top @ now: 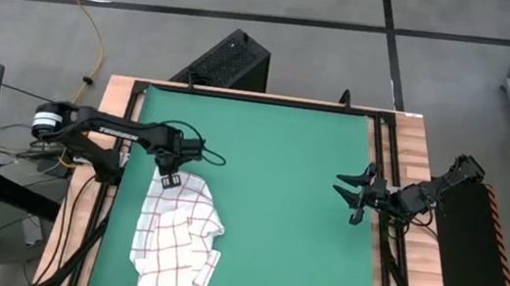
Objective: Roll towel into tight, uniform cylinder
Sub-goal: Fold the white towel
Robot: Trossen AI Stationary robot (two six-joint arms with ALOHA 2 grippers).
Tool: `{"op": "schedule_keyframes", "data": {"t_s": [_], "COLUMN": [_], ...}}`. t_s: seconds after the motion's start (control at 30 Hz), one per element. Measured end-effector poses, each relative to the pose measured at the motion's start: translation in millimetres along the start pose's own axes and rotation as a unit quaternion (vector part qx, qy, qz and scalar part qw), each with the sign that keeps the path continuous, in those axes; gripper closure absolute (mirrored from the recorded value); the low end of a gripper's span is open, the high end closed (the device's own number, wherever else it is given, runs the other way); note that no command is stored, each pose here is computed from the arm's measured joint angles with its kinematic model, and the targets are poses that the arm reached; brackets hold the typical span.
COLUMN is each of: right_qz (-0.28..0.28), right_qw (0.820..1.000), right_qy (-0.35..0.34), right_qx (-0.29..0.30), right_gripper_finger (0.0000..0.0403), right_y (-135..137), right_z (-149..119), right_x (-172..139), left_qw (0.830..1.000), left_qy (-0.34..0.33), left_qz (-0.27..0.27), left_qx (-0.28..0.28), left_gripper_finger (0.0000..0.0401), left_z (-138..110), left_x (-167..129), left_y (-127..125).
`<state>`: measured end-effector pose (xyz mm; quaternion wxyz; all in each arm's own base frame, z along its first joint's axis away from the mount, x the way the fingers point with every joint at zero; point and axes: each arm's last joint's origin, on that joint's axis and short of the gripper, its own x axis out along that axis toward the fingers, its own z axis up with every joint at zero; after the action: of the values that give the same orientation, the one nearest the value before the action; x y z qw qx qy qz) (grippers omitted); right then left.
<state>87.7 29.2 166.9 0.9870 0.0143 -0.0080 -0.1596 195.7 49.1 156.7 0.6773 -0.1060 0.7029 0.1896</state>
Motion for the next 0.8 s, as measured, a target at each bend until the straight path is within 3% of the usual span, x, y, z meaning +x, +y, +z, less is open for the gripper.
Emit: {"op": "schedule_keyframes", "data": {"t_s": [0.17,0.5,0.57,0.7,0.8], "right_qz": [0.0,0.0,0.0,0.0,0.0], "right_qw": [1.0,1.0,1.0,1.0,1.0], "right_qy": [0.0,0.0,0.0,0.0,0.0], "right_qx": [0.0,0.0,0.0,0.0,0.0], "right_gripper_finger": [0.0233,0.0234,0.0234,0.0234,0.0234], "right_y": [0,0,0,0,0], "right_z": [0,0,0,0,0], "right_x": [0,0,0,0,0], "left_qw": [1.0,0.998,0.997,0.996,0.996], "left_qy": [-0.008,0.037,0.046,0.056,0.056], "left_qz": [-0.024,-0.037,-0.048,-0.058,-0.06], "left_qx": [0.01,0.02,0.028,0.029,0.029], "left_gripper_finger": [0.0301,0.0305,0.0319,0.0386,0.0398], "left_z": [0,3,4,5,5], "left_x": [5,20,23,26,24], "left_y": [-3,-7,-8,-9,-10]}}
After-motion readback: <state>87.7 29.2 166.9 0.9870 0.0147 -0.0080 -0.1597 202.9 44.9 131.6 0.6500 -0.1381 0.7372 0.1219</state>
